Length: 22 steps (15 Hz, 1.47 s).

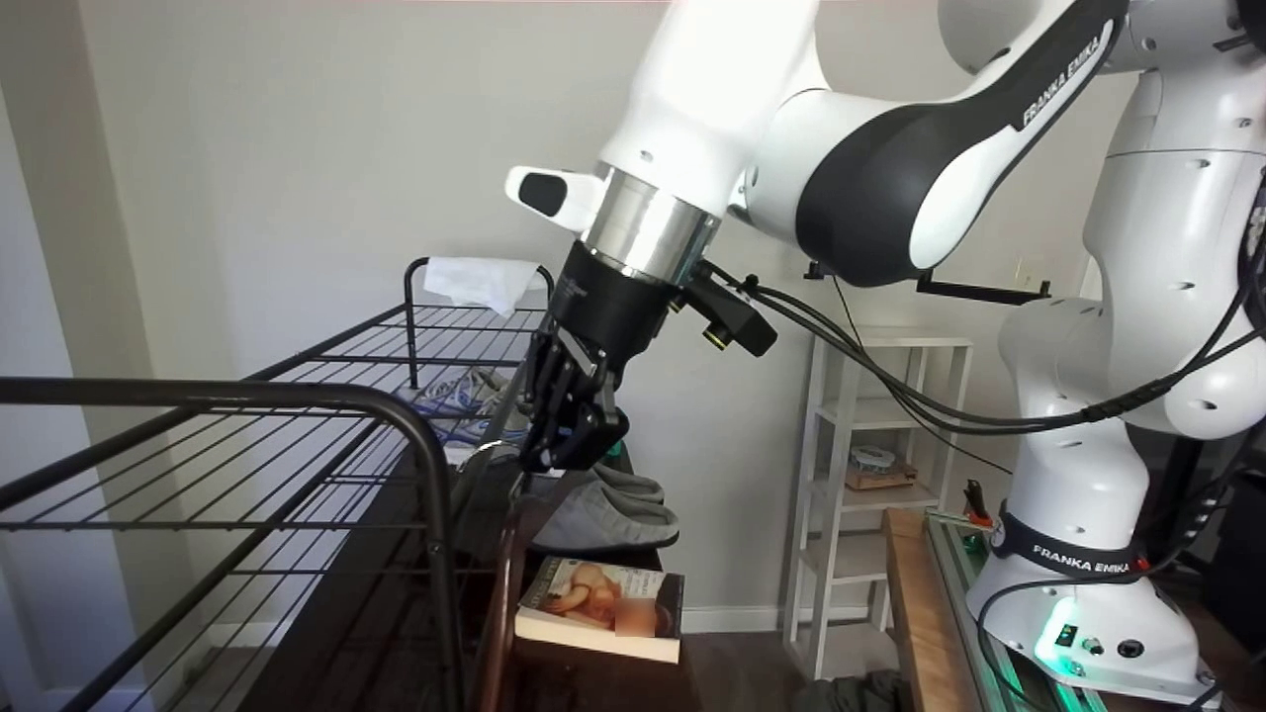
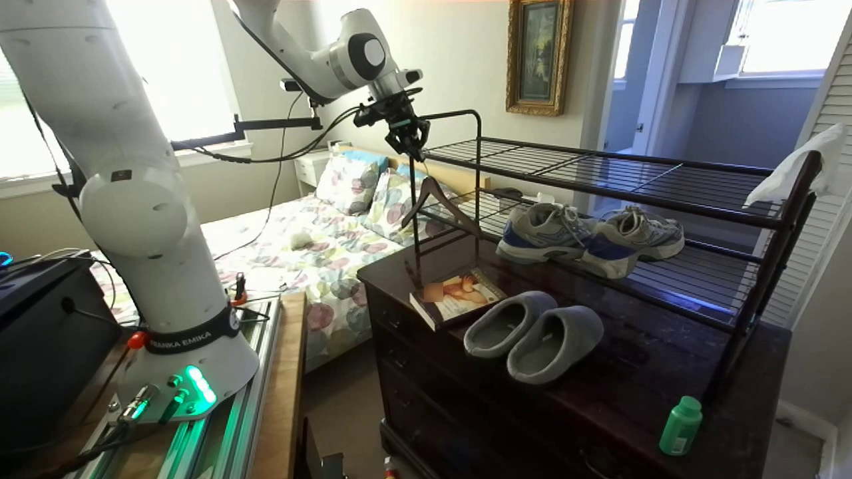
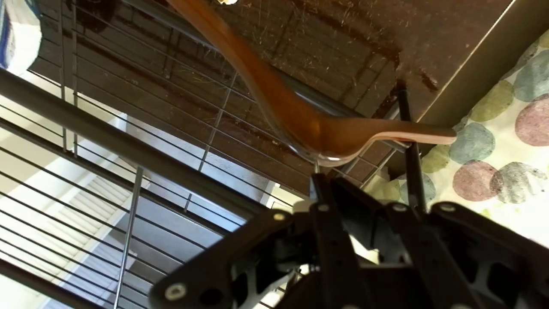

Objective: Move the hanger to the left

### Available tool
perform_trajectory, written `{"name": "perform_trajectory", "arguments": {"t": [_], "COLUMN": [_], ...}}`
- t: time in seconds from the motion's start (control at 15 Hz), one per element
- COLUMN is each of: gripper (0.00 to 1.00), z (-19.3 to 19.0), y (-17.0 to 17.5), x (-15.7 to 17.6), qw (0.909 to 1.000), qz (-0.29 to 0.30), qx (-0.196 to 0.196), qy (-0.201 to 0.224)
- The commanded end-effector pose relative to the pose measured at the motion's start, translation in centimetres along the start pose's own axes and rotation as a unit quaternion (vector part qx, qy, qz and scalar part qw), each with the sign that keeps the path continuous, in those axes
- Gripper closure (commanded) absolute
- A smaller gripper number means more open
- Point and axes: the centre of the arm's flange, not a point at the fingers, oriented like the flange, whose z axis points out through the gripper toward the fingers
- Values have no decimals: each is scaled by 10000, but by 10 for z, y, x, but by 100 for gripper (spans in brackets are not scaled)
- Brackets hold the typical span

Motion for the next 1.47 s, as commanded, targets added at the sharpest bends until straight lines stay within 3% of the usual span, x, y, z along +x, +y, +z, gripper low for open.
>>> {"name": "perform_trajectory", "arguments": {"t": [0.0,0.33,0.4,0.73,0.8,0.93,1.07,1.4], "gripper": [98,98,91,91,98,98,98,98], "z": [-20,-31,-18,-21,-21,-12,-8,-41], "y": [-22,-44,-36,-44,-44,-27,-14,67], "x": [-19,-30,-20,-22,-22,-6,-5,-49], "qw": [9993,9985,9990,9987,9986,9959,9930,9834], "qz": [166,130,144,119,120,776,1067,1711], "qx": [-330,-134,-177,-155,-154,-211,65,364], "qy": [-74,-511,-397,-480,-482,-419,-511,-491]}}
